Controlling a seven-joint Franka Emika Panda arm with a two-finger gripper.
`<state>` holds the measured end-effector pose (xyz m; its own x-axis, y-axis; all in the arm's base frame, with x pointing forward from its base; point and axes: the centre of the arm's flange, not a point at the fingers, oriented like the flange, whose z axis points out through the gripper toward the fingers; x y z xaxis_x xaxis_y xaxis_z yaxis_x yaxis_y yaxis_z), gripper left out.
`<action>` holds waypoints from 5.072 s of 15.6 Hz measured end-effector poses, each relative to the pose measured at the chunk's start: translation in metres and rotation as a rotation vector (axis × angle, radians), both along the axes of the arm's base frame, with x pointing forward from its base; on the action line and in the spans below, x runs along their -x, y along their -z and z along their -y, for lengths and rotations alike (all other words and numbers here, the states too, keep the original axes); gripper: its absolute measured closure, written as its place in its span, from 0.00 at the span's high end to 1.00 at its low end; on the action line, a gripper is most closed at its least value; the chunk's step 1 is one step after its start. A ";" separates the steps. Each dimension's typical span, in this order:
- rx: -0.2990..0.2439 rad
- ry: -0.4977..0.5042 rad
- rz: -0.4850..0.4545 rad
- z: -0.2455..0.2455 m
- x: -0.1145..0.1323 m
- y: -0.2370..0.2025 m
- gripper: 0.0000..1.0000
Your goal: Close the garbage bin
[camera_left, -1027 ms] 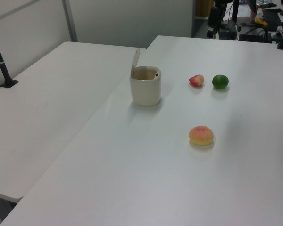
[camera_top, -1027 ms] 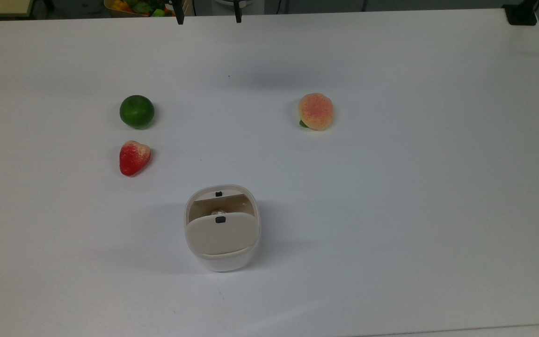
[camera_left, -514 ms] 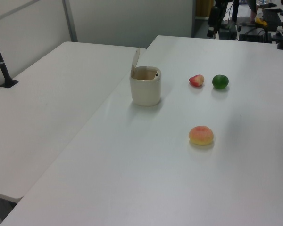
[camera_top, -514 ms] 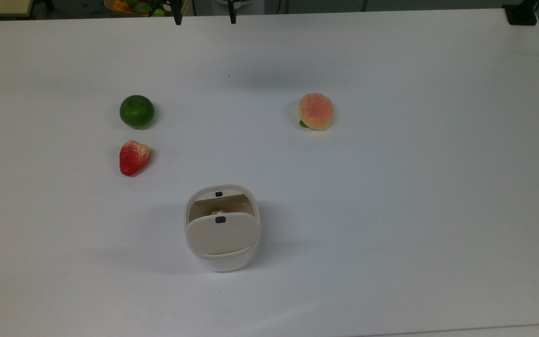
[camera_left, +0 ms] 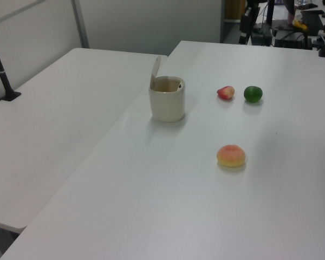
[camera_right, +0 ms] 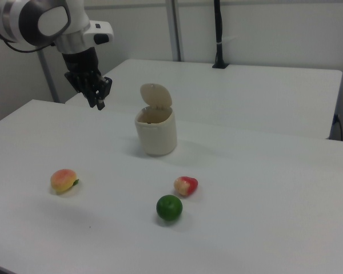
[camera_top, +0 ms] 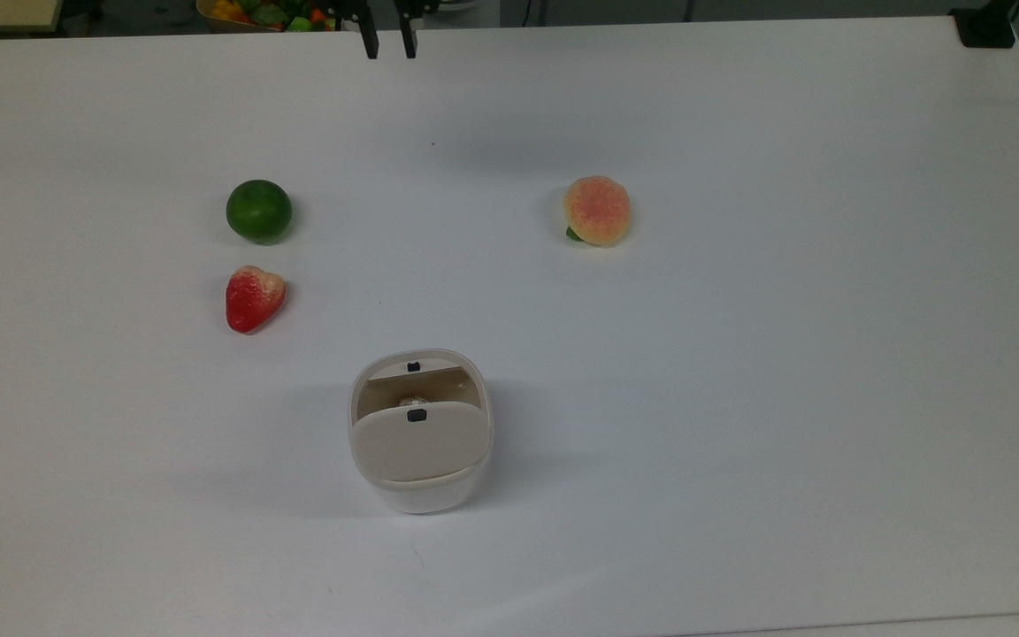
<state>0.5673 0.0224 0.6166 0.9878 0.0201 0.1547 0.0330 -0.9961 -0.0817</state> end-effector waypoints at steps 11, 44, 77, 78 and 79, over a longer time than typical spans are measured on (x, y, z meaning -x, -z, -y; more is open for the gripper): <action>0.004 -0.065 -0.017 -0.007 -0.007 0.014 0.00; -0.063 0.104 0.802 -0.026 -0.177 0.091 0.00; -0.046 0.075 0.572 -0.035 -0.171 0.158 0.00; -0.044 0.071 0.549 -0.035 -0.170 0.159 0.00; -0.042 0.067 0.531 -0.035 -0.168 0.161 0.00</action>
<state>0.7357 0.0579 0.4559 0.7721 -0.0572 0.6329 0.0173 -0.9937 -0.1109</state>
